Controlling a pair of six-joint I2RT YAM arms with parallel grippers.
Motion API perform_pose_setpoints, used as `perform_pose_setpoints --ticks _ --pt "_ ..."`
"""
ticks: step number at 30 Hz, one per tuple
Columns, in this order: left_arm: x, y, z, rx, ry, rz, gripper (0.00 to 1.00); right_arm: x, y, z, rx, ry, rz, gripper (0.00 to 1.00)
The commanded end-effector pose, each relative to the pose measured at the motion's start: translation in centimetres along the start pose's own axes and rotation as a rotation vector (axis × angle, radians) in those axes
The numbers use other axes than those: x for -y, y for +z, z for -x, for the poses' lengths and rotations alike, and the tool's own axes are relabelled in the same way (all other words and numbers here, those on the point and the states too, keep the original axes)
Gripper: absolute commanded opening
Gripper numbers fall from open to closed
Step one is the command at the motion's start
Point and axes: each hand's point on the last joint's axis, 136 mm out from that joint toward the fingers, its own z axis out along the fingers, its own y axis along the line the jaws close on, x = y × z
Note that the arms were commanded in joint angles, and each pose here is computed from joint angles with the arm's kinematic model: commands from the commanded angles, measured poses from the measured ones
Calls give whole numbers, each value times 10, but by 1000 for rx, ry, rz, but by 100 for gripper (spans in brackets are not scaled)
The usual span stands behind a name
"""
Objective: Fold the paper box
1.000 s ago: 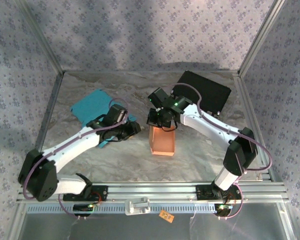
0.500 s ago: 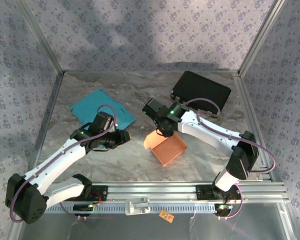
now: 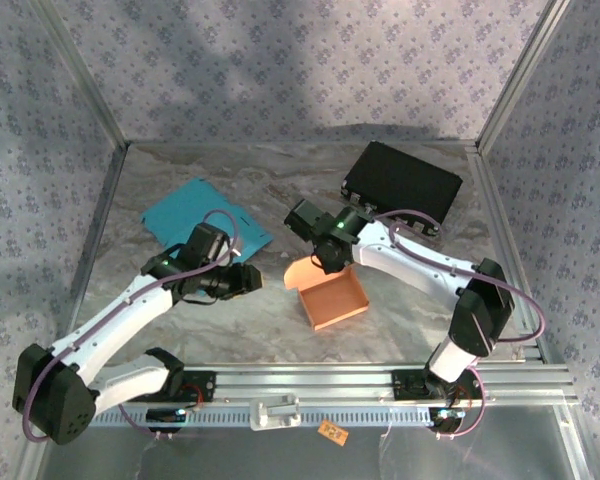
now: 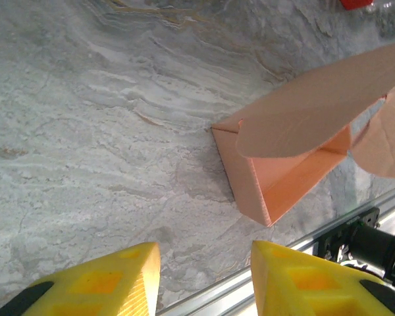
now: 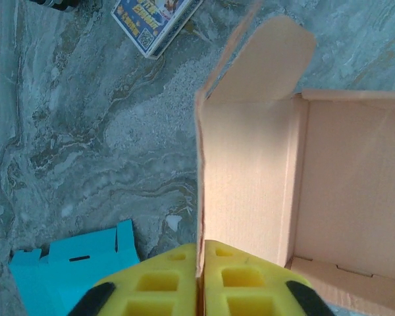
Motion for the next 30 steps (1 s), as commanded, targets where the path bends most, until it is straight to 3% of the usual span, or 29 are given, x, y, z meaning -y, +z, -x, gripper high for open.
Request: perform_pose_setpoints --ticks 1,7,12,17,21,24,27,30 --pt "30 -6 9 11 155 -78 41 7 -8 16 16 121 3 15" --pt "46 13 6 -13 403 -63 40 12 -13 34 -26 48 1 27" --pt "52 19 5 13 582 13 41 3 -31 60 -17 -129 39 46" --pt "60 15 13 133 653 -36 46 -29 -55 90 14 -703 260 48" --pt "58 24 26 150 643 13 51 0 -45 111 -118 -1055 357 54" --pt "60 34 30 122 633 29 51 10 -34 117 -259 -1139 472 56" --pt "69 40 32 110 618 0 51 22 -13 112 -395 -1211 462 53" --pt "66 43 35 99 602 31 51 27 9 107 -401 -1277 432 50"
